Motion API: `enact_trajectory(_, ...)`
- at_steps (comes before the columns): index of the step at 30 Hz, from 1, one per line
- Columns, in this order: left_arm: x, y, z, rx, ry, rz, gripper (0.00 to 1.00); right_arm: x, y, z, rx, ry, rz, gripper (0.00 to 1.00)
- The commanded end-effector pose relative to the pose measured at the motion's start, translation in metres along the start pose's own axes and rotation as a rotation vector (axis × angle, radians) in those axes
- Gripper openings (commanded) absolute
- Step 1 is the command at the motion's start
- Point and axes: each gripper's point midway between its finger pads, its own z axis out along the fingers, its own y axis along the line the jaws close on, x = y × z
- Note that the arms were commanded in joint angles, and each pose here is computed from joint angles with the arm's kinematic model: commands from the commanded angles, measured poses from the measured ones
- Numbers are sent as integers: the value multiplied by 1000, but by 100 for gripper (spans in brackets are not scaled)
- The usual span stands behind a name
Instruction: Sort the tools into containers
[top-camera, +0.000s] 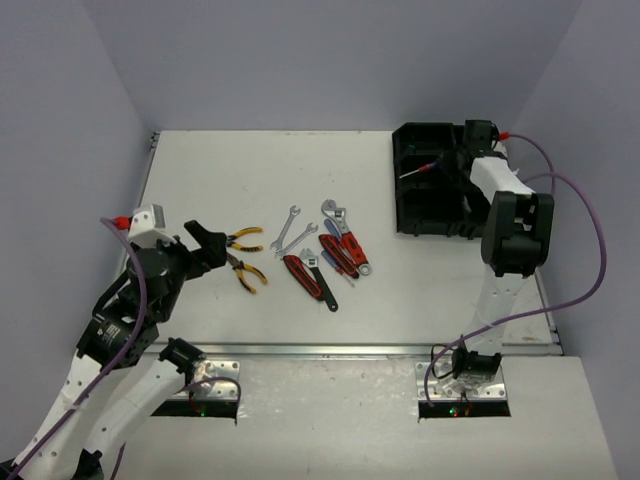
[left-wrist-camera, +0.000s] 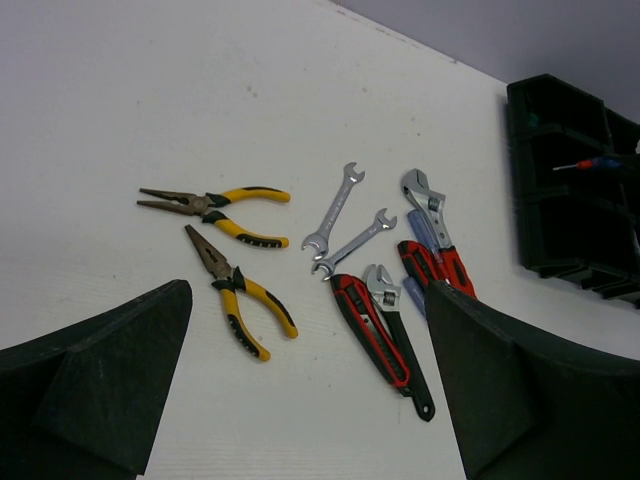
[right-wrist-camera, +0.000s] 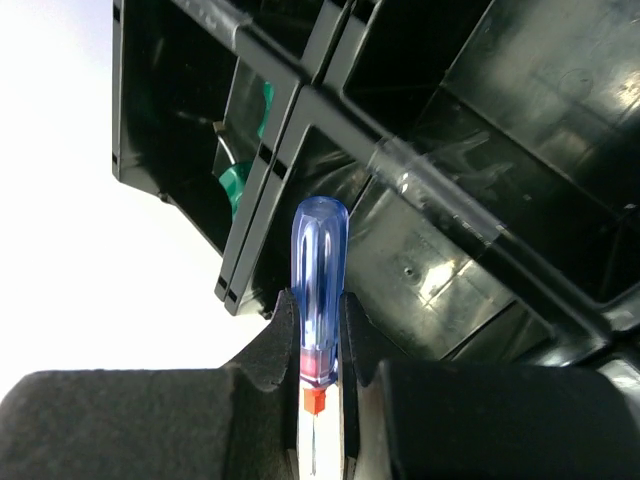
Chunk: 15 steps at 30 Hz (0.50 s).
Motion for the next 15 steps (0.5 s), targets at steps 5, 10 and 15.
enact_trajectory(5, -17, -2, -7, 28, -76, -32, 100, -16, 22, -25, -48, -68, 38, 42)
enact_trajectory(10, -18, -1, -9, 30, -85, -37, 100, -16, 40, -38, -104, -47, 2, 66)
enact_trajectory(15, -20, -2, -10, 34, -91, -41, 100, 6, 97, -67, -286, 37, -150, 70)
